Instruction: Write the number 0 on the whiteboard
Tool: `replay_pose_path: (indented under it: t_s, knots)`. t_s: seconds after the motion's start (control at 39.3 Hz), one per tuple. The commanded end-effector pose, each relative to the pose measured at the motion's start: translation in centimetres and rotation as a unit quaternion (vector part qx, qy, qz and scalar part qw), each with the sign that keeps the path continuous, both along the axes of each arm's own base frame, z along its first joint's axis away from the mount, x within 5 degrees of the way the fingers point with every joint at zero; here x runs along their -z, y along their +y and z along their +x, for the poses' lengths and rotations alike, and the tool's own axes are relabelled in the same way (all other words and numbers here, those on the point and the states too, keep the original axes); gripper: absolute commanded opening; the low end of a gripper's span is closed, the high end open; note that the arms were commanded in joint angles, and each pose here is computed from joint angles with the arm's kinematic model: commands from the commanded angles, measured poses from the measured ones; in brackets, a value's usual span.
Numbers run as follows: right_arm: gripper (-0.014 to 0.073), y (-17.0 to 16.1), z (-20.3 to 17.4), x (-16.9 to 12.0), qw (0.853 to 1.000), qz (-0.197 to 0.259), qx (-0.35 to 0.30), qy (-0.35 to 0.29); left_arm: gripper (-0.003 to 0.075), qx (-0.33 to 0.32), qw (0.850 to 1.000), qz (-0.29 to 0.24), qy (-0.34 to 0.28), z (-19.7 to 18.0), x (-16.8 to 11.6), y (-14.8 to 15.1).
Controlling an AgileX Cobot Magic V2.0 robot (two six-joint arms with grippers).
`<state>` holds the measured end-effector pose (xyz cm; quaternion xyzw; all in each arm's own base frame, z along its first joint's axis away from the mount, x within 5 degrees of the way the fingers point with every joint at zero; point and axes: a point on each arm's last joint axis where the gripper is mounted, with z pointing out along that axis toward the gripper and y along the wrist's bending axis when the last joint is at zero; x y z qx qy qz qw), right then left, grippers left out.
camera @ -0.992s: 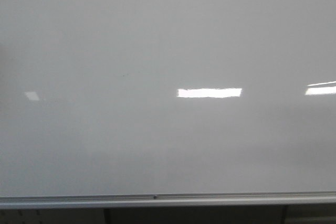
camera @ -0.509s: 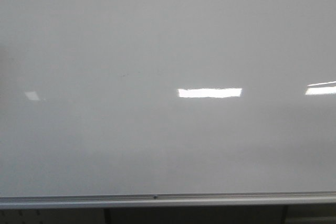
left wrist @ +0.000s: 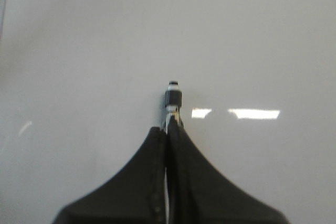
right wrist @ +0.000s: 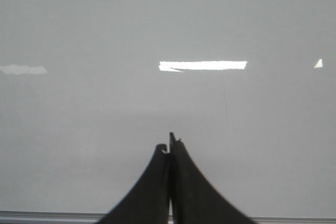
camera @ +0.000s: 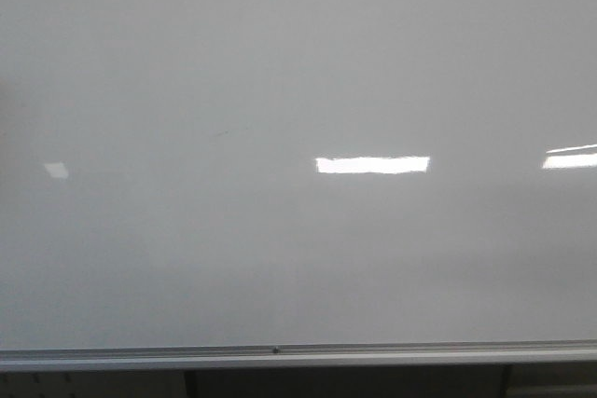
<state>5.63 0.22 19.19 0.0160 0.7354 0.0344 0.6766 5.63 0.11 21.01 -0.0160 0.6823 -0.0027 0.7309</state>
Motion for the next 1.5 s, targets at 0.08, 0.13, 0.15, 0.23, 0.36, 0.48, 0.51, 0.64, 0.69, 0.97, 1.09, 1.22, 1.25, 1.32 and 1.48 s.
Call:
replay_pose_path:
  t_s: [0.08,0.13,0.15,0.23,0.36,0.48,0.51,0.64,0.69,0.97,1.09,1.22,1.25,1.32,1.48]
  knots:
    - [-0.0065,0.0,-1.2,-6.0,0.995,-0.003,0.001,-0.102,-0.002,0.003,0.993,-0.001,-0.12,-1.0,-4.0,-0.1]
    - [-0.0065,0.0,-1.5,-7.1,0.996,-0.004,-0.001,-0.093,-0.002,0.002,0.992,0.001,-0.123,-1.2,-5.1,-0.1]
    - [-0.0065,0.0,-1.7,-8.0,0.996,-0.004,-0.002,-0.093,-0.002,0.002,0.992,0.003,-0.125,-1.4,-6.0,-0.1]
    - [-0.0065,0.1,-1.8,-9.7,0.997,-0.005,-0.006,-0.07,-0.002,0.0,0.994,0.003,-0.106,-1.5,-7.8,0.0]
    - [-0.0064,0.2,-0.6,-11.8,1.0,-0.003,-0.009,-0.027,-0.0019,-0.003,1.0,0.001,-0.016,-0.3,-9.5,0.0]
    - [-0.0064,0.3,1.1,-12.4,1.0,0.009,-0.014,0.017,-0.002,-0.004,0.998,0.003,0.057,1.6,-10.3,0.1]
    - [-0.0066,0.3,1.5,-12.3,1.0,0.01,-0.014,0.026,-0.0019,-0.005,0.998,0.004,0.067,2.1,-10.4,0.1]
    - [-0.0066,0.3,2.6,-12.1,0.999,0.01,-0.013,0.045,-0.002,-0.009,0.994,0.023,0.102,3.7,-10.3,0.2]
    - [-0.0065,0.3,2.7,-12.1,0.999,0.01,-0.013,0.047,-0.0019,-0.009,0.994,0.023,0.107,4.0,-10.2,0.3]
    - [0.0246,0.3,2.8,-12.1,0.999,0.01,-0.013,0.048,0.0295,-0.008,0.993,0.022,0.117,4.2,-10.0,0.3]
    - [0.0413,0.3,2.8,-12.1,0.999,0.01,-0.013,0.047,0.0615,-0.008,0.993,0.022,0.117,4.2,-10.0,0.3]
    - [0.0435,0.3,2.8,-12.1,0.999,0.01,-0.012,0.047,0.068,-0.005,0.993,0.006,0.117,4.2,-10.0,0.2]
    - [0.0435,0.3,2.8,-12.1,0.999,0.01,-0.012,0.047,0.0678,-0.005,0.993,0.006,0.117,4.2,-10.0,0.2]
    - [0.0435,0.3,2.8,-12.1,0.999,0.01,-0.012,0.046,0.0669,-0.005,0.992,0.006,0.129,4.7,-9.7,0.2]
    - [0.0435,0.3,2.8,-12.1,0.999,0.01,-0.012,0.046,0.0652,-0.003,0.98,-0.002,0.197,7.3,-8.4,0.2]
